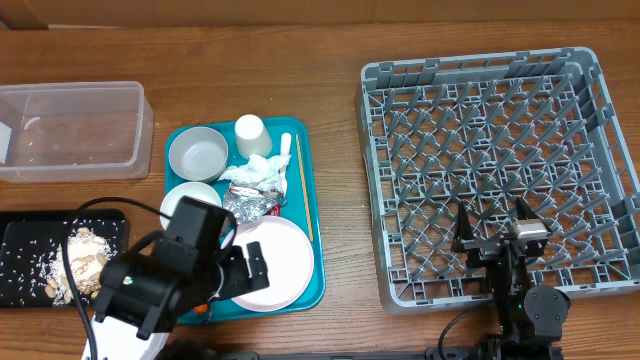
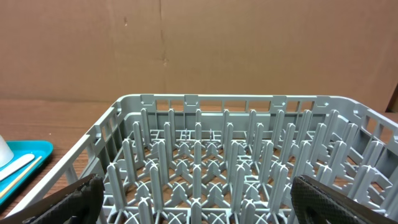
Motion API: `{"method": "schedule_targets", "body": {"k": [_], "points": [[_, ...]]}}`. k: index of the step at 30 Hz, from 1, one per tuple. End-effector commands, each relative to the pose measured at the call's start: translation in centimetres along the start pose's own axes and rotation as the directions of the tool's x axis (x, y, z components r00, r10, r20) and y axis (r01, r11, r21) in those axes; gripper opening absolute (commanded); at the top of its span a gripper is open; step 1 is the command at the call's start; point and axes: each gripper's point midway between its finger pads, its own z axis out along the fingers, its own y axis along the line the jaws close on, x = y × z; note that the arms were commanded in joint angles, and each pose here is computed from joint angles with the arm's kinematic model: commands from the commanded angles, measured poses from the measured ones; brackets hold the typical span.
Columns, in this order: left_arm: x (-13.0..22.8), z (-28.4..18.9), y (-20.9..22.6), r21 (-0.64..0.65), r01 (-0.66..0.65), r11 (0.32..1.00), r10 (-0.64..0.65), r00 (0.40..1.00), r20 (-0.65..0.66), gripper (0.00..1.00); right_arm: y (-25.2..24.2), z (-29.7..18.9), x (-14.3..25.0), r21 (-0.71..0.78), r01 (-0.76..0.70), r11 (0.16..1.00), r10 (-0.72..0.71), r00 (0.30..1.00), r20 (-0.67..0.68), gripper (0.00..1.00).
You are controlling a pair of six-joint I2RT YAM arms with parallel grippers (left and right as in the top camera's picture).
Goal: Sort waste into correct bins and load items into the dishwasher rack
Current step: 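Move the left gripper over the pale pink plate on the teal tray, then lower the left gripper to the pink plate's near edge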
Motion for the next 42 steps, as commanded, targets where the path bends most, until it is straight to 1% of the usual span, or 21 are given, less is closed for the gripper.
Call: {"method": "schedule_targets", "body": {"k": [1, 7, 12, 14, 18, 22, 25, 27, 30, 32, 36, 42], "points": [[0.2, 0.5, -0.8, -0.017, -0.038, 0.999, 0.038, 0.999, 0.013, 1.0, 0.0, 0.0, 0.2, 0.0, 0.001, 1.0, -0.001, 1.0, 0.005, 1.0], [-0.8, 1.3, 0.2, -0.116, 0.061, 0.991, -0.056, 0.998, 0.042, 1.0, 0.0, 0.0, 0.2, 0.0, 0.001, 1.0, -0.001, 1.0, 0.005, 1.0], [-1.7, 2.2, 1.4, -0.223, 0.068, 0.972, -0.058, 0.997, 0.053, 1.0, 0.0, 0.0, 0.2, 0.0, 0.001, 1.0, -0.001, 1.0, 0.005, 1.0], [-2.0, 2.3, 1.7, -0.245, 0.08, 0.966, -0.067, 0.996, 0.061, 1.0, 0.0, 0.0, 0.2, 0.0, 0.001, 1.0, -0.001, 1.0, 0.005, 1.0], [-2.8, 2.1, 2.5, -0.264, 0.136, 0.955, -0.114, 0.989, 0.096, 1.0, 0.0, 0.0, 0.2, 0.0, 0.001, 1.0, -0.001, 1.0, 0.005, 1.0], [-3.9, 1.1, 4.1, -0.281, 0.233, 0.931, -0.201, 0.97, 0.139, 1.0, 0.0, 0.0, 0.2, 0.0, 0.001, 1.0, -0.001, 1.0, 0.005, 1.0], [-4.6, 0.2, 5.4, -0.285, 0.315, 0.905, -0.278, 0.946, 0.164, 1.0, 0.0, 0.0, 0.2, 0.0, 0.001, 1.0, -0.001, 1.0, 0.005, 1.0], [-5.1, -0.4, 7.2, -0.298, 0.402, 0.866, -0.358, 0.913, 0.195, 1.0, 0.0, 0.0, 0.1, 0.0, 0.001, 1.0, -0.001, 1.0, 0.005, 1.0], [-5.5, -0.6, 8.2, -0.294, 0.458, 0.839, -0.407, 0.887, 0.218, 1.0, 0.0, 0.0, 0.2, 0.0, 0.001, 1.0, -0.001, 1.0, 0.005, 1.0], [-6.2, -0.9, 8.7, -0.279, 0.487, 0.828, -0.43, 0.87, 0.242, 1.0, 0.0, 0.0, 0.1, 0.0, 0.001, 1.0, -0.001, 1.0, 0.005, 1.0], [-6.3, -1.2, 9.4, -0.279, 0.519, 0.808, -0.459, 0.851, 0.254, 1.0, 0.0, 0.0, 0.2, 0.0, 0.001, 1.0, -0.001, 1.0, 0.005, 1.0], [-6.2, -1.1, 9.5, -0.277, 0.529, 0.802, -0.473, 0.846, 0.246, 1.0, 0.0, 0.0, 0.2, 0.0, 0.001, 1.0, -0.001, 1.0, 0.005, 1.0]]}}
